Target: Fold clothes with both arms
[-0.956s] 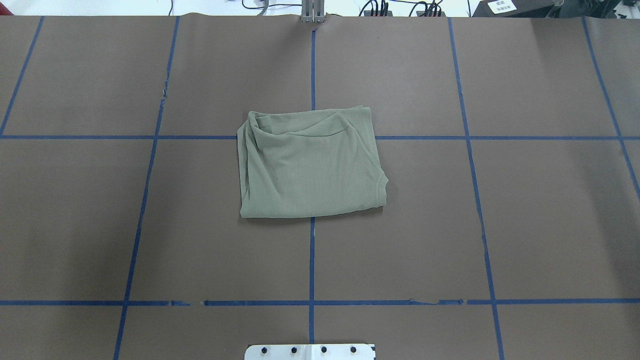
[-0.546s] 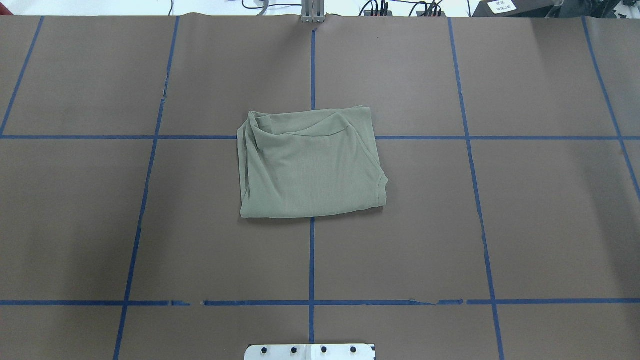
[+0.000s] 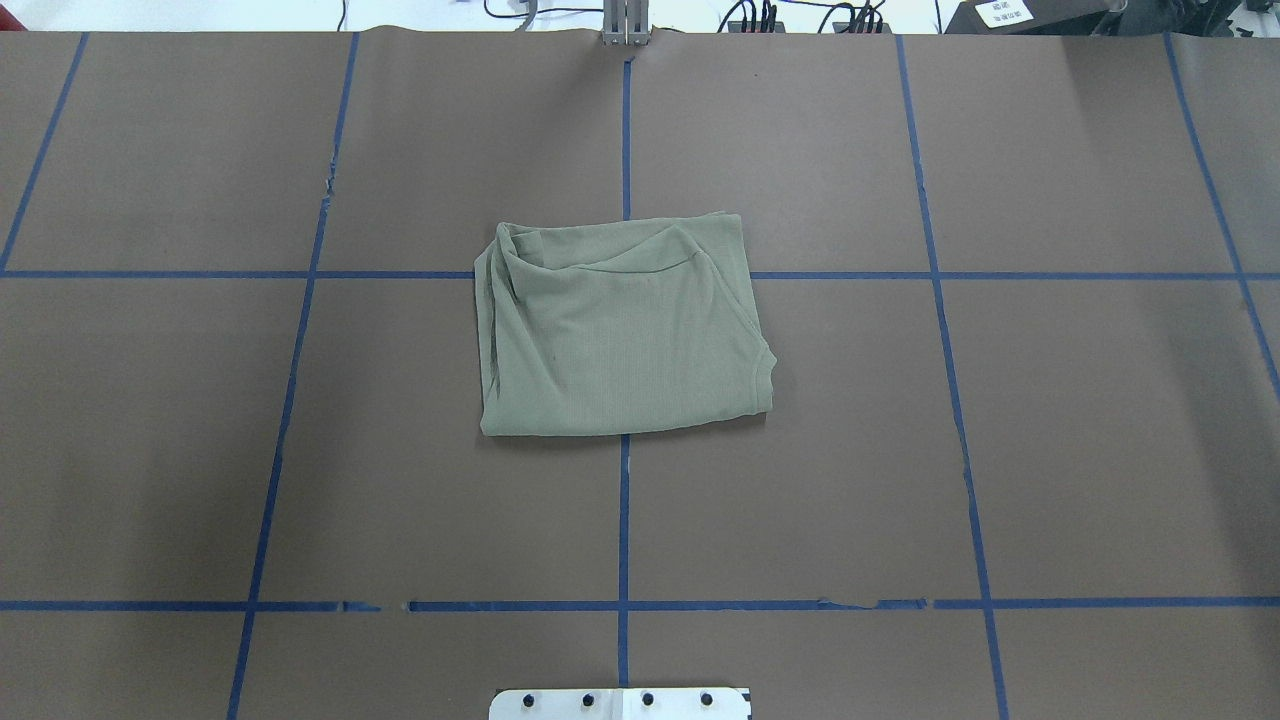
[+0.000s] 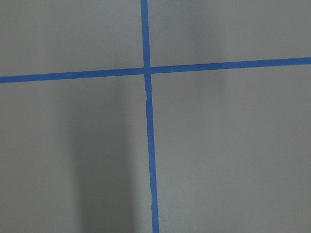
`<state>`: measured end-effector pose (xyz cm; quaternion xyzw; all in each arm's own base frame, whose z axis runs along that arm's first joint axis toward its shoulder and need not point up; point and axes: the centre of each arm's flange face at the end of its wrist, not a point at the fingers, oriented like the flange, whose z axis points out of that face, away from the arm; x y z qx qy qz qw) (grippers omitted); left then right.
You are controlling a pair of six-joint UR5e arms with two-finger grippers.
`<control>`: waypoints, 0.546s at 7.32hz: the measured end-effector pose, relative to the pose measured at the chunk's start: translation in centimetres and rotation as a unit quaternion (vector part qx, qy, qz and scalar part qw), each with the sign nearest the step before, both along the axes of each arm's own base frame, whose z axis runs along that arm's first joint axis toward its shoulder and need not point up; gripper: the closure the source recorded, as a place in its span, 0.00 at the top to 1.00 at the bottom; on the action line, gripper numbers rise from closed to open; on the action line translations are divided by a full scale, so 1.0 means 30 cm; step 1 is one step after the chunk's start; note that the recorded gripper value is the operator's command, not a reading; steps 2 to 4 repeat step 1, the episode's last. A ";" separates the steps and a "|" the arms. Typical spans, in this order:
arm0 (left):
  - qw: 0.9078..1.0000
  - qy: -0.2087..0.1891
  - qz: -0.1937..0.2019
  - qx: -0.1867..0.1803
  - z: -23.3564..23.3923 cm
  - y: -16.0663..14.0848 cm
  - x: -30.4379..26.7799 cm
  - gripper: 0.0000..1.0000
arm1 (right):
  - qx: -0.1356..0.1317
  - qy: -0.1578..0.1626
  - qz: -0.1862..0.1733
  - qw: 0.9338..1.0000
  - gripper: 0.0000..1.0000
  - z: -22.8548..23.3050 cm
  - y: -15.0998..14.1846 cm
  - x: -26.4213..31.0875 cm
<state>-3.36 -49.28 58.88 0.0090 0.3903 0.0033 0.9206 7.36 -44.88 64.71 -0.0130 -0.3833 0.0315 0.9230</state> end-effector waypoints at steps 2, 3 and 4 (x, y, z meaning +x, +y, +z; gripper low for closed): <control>1.000 0.000 0.000 0.000 0.001 0.000 0.000 1.00 | -0.002 0.001 0.001 1.000 1.00 0.007 0.001 0.001; 1.000 0.000 0.000 0.000 0.001 0.000 0.000 1.00 | -0.002 0.001 0.001 1.000 1.00 0.007 0.001 0.001; 1.000 0.000 0.000 0.000 0.001 0.000 0.000 1.00 | -0.002 0.001 0.001 1.000 1.00 0.007 0.001 0.001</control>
